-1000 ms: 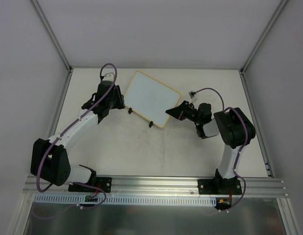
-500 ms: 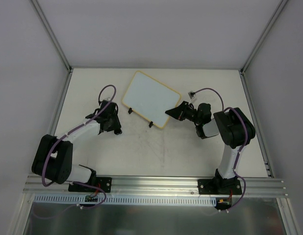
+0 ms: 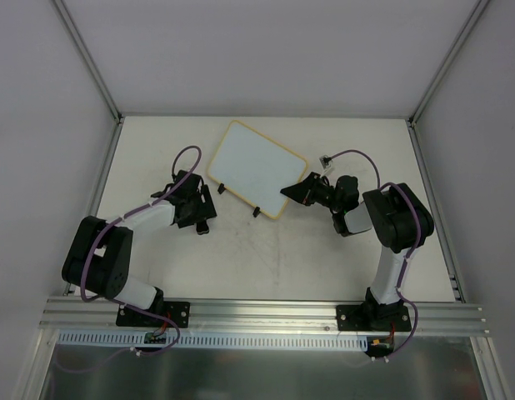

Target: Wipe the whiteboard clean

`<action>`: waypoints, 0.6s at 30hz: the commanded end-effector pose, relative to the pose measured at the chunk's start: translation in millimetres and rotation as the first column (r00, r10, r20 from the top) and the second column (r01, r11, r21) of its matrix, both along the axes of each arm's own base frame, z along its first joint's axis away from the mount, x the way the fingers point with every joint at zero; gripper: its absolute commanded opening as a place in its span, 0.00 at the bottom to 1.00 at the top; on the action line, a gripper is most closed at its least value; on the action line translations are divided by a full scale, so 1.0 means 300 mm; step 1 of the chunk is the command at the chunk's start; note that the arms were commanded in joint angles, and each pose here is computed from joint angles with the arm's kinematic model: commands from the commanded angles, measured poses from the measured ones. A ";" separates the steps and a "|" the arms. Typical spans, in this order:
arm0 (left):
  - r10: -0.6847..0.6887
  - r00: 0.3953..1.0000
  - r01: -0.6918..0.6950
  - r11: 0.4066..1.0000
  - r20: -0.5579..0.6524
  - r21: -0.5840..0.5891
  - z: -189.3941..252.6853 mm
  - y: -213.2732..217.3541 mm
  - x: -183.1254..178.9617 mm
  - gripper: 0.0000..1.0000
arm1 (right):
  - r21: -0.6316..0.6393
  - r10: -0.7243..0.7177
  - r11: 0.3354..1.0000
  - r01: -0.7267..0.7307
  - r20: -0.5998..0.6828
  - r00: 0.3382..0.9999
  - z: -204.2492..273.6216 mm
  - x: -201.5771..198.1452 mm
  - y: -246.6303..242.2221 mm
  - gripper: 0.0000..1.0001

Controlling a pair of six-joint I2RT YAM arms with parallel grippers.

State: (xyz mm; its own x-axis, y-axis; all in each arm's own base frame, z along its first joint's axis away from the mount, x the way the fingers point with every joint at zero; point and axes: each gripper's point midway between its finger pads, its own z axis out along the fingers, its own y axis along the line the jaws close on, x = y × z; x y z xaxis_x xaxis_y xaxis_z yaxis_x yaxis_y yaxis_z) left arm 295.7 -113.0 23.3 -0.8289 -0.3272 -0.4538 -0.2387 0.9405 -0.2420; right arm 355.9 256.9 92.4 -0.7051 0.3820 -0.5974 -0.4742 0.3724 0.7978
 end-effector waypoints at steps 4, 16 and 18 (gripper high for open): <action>0.017 1.000 -0.017 1.000 0.012 -0.020 0.029 0.005 0.005 0.80 | 0.061 0.018 0.998 -0.036 0.274 0.962 0.188 0.007 0.022 0.22; 0.016 0.999 -0.015 1.000 0.047 -0.026 0.065 0.011 -0.009 0.88 | 0.041 0.005 0.999 -0.018 0.301 0.953 0.187 0.001 0.014 0.45; 0.021 0.998 -0.020 0.999 0.054 -0.025 0.071 0.016 -0.011 0.93 | 0.038 -0.001 0.999 -0.011 0.305 0.952 0.186 0.002 0.011 0.46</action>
State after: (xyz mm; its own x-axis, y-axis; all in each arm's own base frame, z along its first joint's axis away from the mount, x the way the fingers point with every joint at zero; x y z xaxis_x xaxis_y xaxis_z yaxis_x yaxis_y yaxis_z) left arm 295.6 -113.1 37.6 -0.8102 -0.3353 -0.4809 -0.2302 0.9364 -0.2651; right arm 352.5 257.8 91.3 -0.6921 0.3643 -0.6231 -0.4983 0.3834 0.7776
